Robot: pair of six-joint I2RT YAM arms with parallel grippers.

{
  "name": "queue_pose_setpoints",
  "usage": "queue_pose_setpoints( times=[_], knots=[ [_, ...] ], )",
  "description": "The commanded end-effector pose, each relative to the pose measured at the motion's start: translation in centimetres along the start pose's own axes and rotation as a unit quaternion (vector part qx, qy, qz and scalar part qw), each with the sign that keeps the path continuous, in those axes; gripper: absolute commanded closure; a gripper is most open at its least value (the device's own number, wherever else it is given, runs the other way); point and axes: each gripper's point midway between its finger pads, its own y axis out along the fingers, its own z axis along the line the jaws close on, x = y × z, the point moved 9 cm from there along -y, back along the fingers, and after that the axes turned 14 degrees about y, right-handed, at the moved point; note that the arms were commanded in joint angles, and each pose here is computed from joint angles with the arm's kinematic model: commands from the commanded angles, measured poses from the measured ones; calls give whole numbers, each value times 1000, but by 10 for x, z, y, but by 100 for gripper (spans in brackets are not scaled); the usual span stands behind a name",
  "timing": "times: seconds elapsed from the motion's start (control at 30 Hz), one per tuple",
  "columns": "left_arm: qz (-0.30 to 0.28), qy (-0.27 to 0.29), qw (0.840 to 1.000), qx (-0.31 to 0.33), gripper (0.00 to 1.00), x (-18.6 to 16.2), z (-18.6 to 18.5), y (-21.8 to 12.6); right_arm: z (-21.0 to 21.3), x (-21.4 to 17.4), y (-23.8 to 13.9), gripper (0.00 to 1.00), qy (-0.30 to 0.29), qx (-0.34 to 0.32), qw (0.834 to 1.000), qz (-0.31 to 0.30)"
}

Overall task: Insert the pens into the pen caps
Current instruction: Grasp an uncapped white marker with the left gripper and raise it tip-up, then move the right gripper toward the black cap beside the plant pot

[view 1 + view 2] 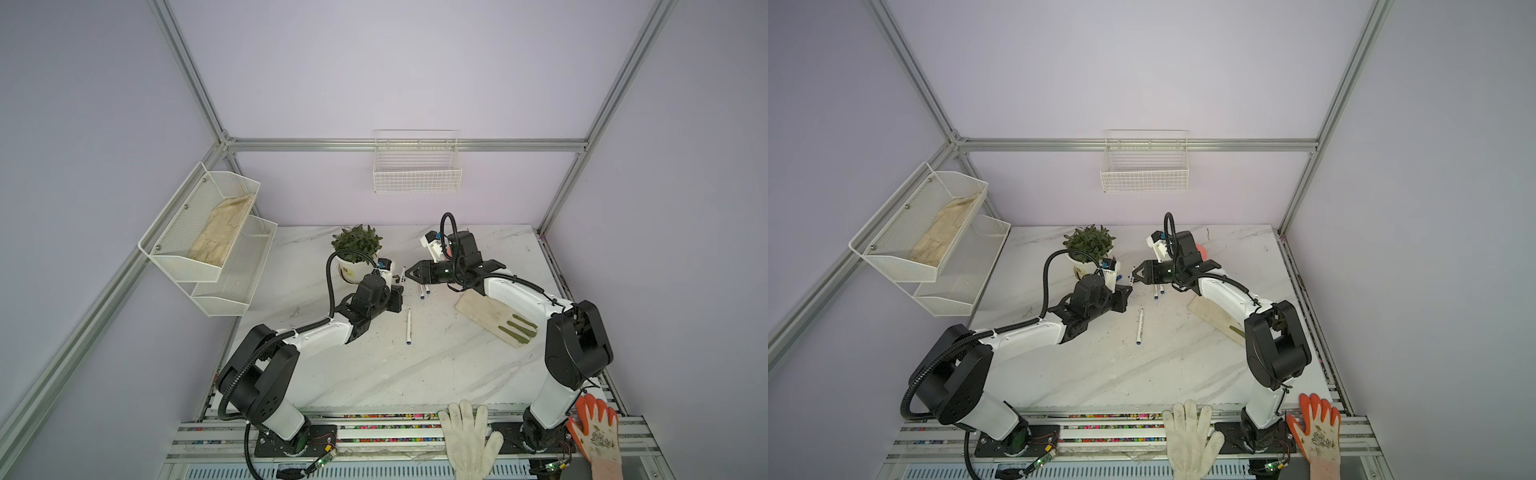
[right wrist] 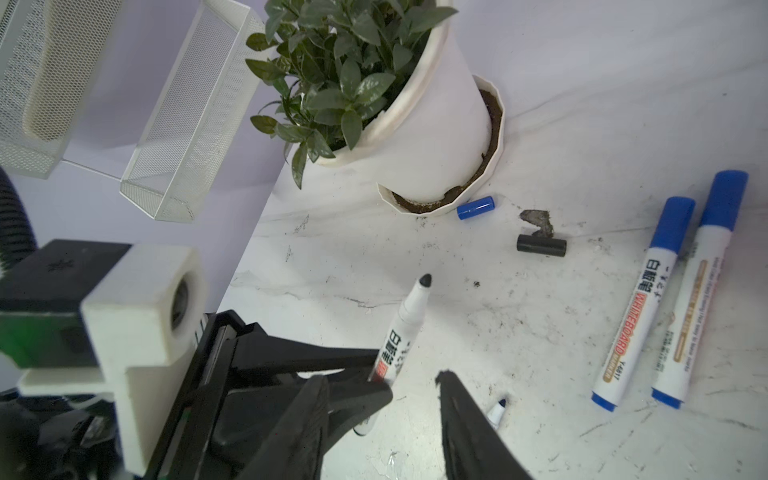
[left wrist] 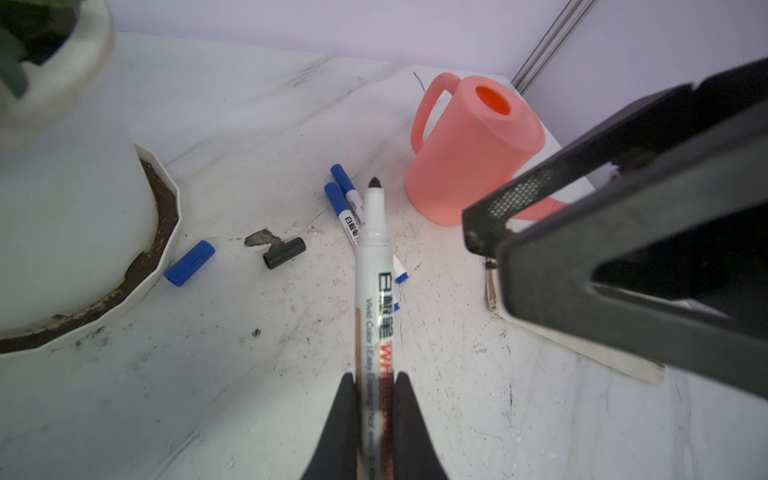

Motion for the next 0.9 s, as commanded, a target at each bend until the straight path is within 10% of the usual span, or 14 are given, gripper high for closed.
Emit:
queue_pose_setpoints(
  times=[0.0, 0.47, 0.77, 0.87],
  knots=[
    [-80, -11, 996, -33, 100, 41, -11, -6, 2, 10, 6, 55, -1, 14, 1000, -8],
    [-106, -10, 993, -45, 100, 46, -19, -12, -1, 11, 16, 62, 7, 26, 1000, 1],
    [-128, -13, 991, -39, 100, 52, -20, -8, 2, 10, 14, 85, 5, 37, 999, 3],
    [-119, -14, 992, -44, 75, 52, -20, -7, 3, 11, 11, 88, 5, 41, 999, 4]
  ],
)
